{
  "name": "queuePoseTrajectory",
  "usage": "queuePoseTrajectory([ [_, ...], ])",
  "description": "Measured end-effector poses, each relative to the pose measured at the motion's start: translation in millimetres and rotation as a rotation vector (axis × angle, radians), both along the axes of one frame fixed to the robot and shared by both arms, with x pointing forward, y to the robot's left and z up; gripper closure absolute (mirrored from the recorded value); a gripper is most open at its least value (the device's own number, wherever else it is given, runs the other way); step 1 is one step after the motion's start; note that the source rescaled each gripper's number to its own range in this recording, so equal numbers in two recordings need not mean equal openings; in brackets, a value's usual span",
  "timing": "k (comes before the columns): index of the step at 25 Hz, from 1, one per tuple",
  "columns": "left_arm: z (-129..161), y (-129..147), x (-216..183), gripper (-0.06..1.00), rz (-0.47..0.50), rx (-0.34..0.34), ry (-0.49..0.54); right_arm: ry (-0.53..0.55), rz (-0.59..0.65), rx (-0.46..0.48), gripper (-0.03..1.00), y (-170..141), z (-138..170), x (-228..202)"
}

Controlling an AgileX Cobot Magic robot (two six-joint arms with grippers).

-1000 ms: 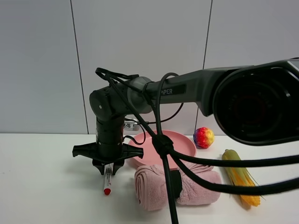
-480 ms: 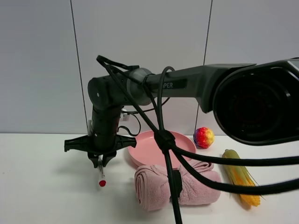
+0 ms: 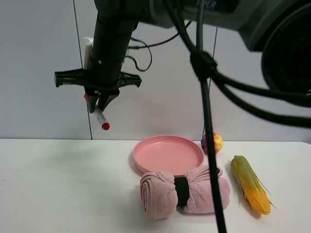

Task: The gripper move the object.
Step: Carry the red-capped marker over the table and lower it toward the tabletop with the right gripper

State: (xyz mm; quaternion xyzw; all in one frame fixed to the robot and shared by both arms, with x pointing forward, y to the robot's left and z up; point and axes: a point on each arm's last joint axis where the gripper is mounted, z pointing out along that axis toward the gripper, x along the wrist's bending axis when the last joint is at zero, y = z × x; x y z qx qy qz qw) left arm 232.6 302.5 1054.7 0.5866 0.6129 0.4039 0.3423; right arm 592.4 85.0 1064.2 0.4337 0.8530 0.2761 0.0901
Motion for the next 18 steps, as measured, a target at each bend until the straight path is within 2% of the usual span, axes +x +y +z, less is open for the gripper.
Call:
queuePoseTrajectory([
  [7,0,0,0,-0.06,0.0,0.0,0.0,-0.129,-0.019,-0.018,0.97,-18,42,-4],
  [18,0,0,0,-0.06,0.0,0.0,0.0,-0.21,-0.081,-0.09,0.97,-30,45,8],
])
